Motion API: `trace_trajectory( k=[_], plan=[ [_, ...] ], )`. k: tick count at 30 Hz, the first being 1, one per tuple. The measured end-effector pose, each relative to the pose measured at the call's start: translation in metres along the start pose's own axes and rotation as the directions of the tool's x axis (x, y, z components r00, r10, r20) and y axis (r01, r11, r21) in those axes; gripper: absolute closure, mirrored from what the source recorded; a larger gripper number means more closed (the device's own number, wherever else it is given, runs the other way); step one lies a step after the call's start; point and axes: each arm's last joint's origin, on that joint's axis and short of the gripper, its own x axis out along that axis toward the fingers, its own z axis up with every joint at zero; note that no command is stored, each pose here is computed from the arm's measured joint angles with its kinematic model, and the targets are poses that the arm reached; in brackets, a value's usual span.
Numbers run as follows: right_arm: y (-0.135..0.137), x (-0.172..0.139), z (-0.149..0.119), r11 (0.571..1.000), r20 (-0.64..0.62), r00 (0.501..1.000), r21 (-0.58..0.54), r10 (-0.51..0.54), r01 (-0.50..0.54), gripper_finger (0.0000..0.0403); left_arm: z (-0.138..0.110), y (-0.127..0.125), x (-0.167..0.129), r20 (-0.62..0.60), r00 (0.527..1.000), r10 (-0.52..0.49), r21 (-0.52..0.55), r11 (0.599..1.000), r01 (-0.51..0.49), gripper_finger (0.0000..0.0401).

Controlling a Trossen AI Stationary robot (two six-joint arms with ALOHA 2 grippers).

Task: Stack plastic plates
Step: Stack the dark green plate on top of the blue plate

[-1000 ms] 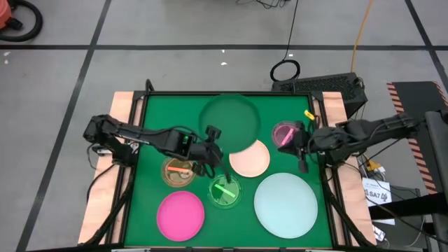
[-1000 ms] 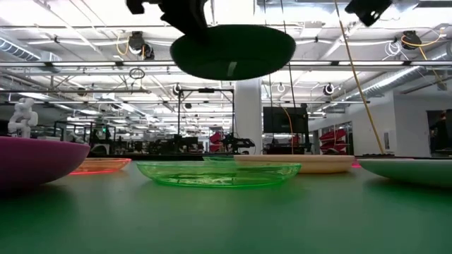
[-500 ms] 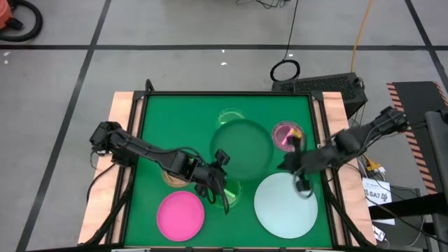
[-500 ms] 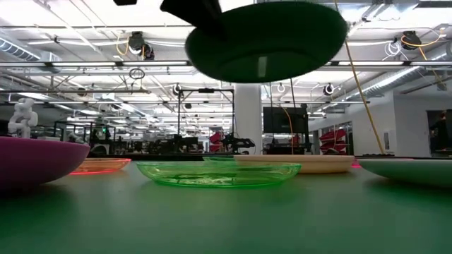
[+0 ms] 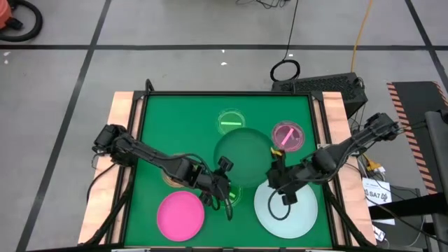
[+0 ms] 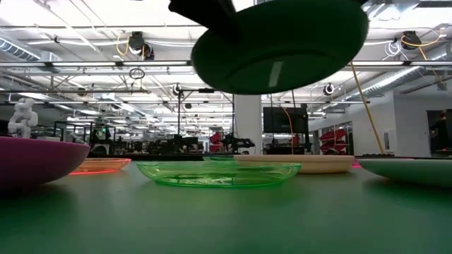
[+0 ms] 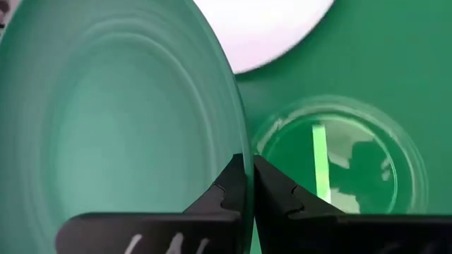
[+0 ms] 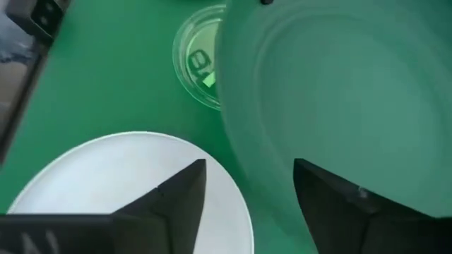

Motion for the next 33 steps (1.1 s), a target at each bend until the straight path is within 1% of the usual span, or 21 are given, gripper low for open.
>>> trace_trajectory(
  k=[2,5,10,14,19,21,23,25,27,30,31,33],
  plan=[
    [0.002,0.006,0.000,1.000,-0.022,1.000,-0.015,-0.005,0.004,0.0184,-0.001,-0.004,0.000,-0.015,1.000,-0.011,0.001,1.000,0.011,0.0389],
    [0.004,0.014,0.001,0.999,-0.053,0.999,-0.050,-0.009,0.007,0.0184,0.002,-0.007,-0.001,0.000,1.000,-0.011,0.000,1.000,0.011,0.0389],
    [0.009,0.030,0.002,0.994,-0.104,0.994,-0.113,-0.022,0.011,0.0207,0.004,-0.010,-0.003,0.005,1.000,-0.015,-0.015,1.000,0.016,0.0389],
    [0.011,0.038,0.002,0.991,-0.125,0.992,-0.134,-0.030,0.013,0.0247,0.005,-0.012,-0.003,0.010,1.000,-0.018,-0.038,0.999,0.018,0.0389],
    [0.011,0.040,0.001,0.989,-0.143,0.989,-0.149,-0.038,0.017,0.0319,0.005,-0.012,-0.003,0.018,1.000,-0.022,-0.096,0.995,0.024,0.0388],
    [0.011,0.040,0.001,0.987,-0.147,0.989,-0.159,-0.030,0.006,0.0348,0.006,-0.011,-0.003,0.026,1.000,-0.013,-0.116,0.993,0.016,0.0382],
    [0.012,0.040,0.000,0.985,-0.158,0.987,-0.175,-0.020,-0.008,0.0371,0.007,-0.007,-0.002,0.046,0.999,0.004,-0.150,0.989,0.003,0.0367],
    [0.013,0.040,0.000,0.982,-0.167,0.986,-0.186,0.003,-0.035,0.0387,0.008,-0.004,-0.001,0.061,0.998,0.025,-0.185,0.983,-0.013,0.0343],
    [0.014,0.040,0.000,0.982,-0.169,0.985,-0.179,0.027,-0.058,0.0391,0.009,-0.001,-0.001,0.071,0.996,0.054,-0.210,0.977,-0.038,0.0307],
    [0.014,0.041,0.000,0.988,-0.168,0.985,-0.149,0.023,-0.049,0.0390,0.012,0.002,-0.002,0.081,0.989,0.121,-0.246,0.964,-0.098,0.0246],
    [0.015,0.040,-0.001,0.989,-0.170,0.985,-0.140,0.014,-0.038,0.0390,0.013,0.002,-0.003,0.084,0.987,0.136,-0.268,0.957,-0.109,0.0227],
    [0.017,0.038,-0.003,0.991,-0.182,0.983,-0.128,0.027,-0.051,0.0390,0.015,0.003,-0.003,0.099,0.983,0.155,-0.332,0.936,-0.115,0.0195]
  ],
)
